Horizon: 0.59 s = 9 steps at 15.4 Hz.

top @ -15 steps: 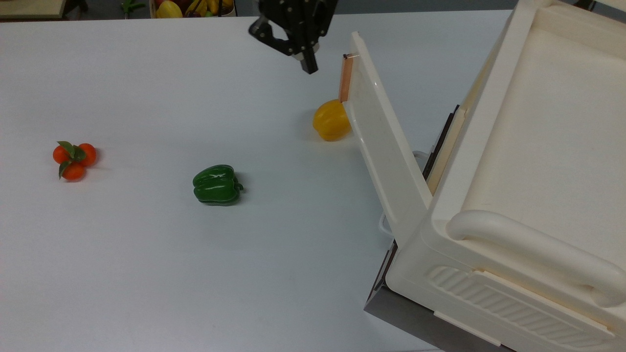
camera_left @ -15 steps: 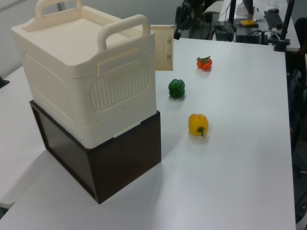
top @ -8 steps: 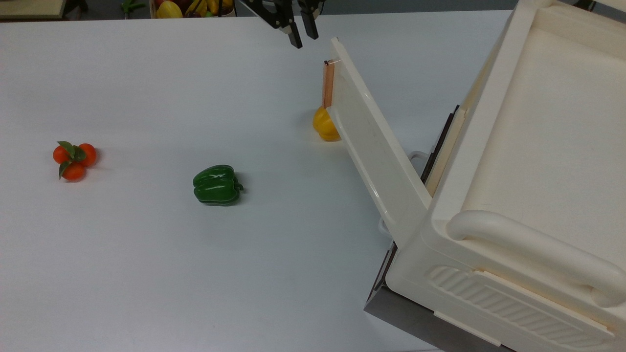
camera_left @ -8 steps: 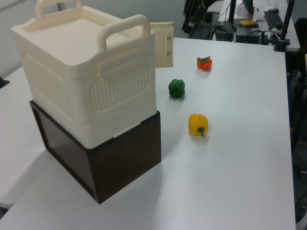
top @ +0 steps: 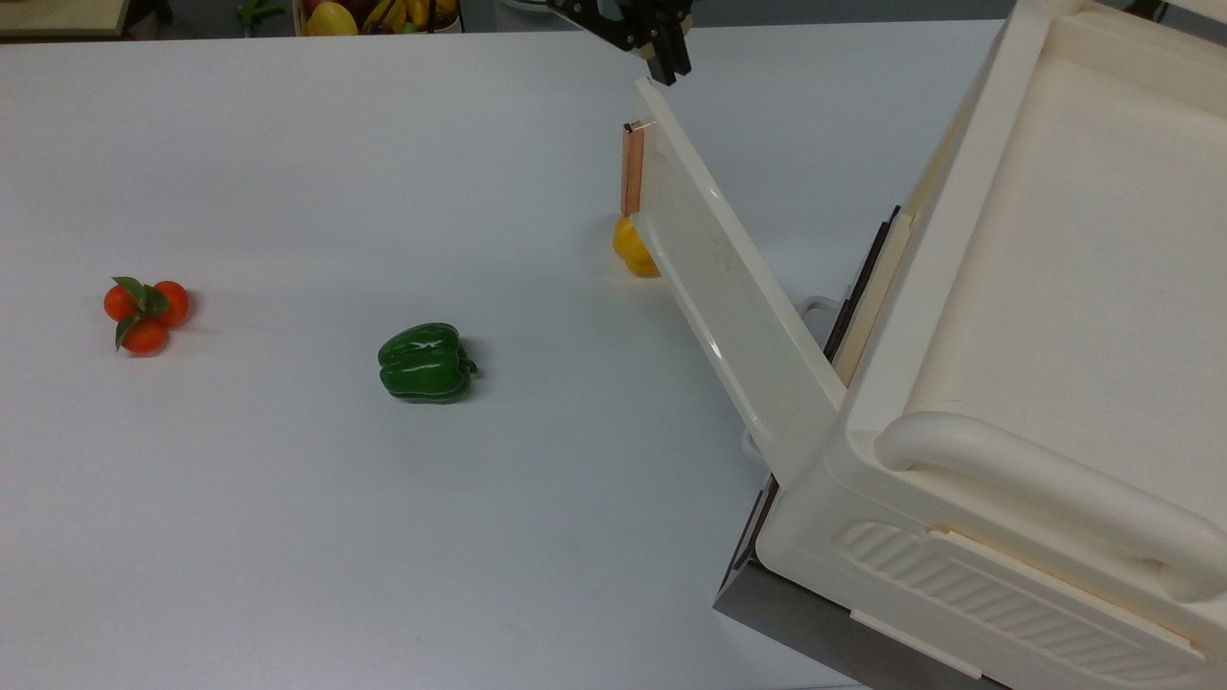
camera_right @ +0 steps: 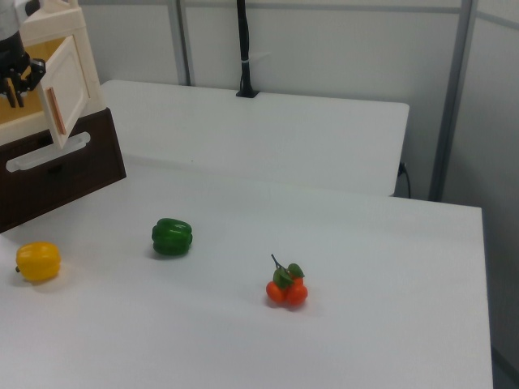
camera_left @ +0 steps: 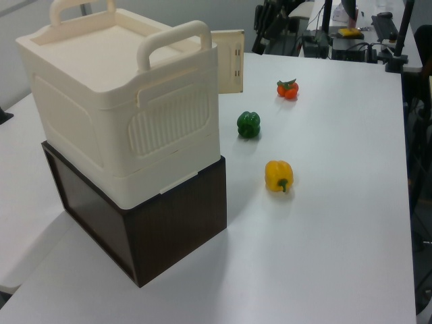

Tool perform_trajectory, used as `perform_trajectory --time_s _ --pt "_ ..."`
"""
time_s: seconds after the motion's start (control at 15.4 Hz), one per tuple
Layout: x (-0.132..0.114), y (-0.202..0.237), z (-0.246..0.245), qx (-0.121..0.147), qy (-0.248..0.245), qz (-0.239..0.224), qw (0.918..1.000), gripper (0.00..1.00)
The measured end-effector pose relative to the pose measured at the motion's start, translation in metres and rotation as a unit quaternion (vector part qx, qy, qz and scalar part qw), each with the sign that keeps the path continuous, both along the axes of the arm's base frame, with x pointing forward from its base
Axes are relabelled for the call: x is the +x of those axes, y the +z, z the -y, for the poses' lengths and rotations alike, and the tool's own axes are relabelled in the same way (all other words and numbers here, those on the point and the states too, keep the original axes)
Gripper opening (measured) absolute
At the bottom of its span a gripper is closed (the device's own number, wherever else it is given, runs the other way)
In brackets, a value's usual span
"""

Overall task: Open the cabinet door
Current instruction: 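Pull the handle outward, swinging the door open on its hinge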

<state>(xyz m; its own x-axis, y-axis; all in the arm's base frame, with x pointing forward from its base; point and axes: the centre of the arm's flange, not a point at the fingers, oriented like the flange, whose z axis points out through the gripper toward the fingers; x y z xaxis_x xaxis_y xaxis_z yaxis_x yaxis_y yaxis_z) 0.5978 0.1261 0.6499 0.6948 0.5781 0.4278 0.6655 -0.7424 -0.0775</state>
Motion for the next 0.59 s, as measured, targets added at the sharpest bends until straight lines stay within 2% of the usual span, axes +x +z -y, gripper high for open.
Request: perform_trajectory --time_s 0.2,0.59 --pt "0.008 -0.002 -0.006 0.010 -0.014 0.023 0.9996 0.07" --pt "0.024 -0.007 0.012 0.016 -0.043 0.056 0.9974 0.07"
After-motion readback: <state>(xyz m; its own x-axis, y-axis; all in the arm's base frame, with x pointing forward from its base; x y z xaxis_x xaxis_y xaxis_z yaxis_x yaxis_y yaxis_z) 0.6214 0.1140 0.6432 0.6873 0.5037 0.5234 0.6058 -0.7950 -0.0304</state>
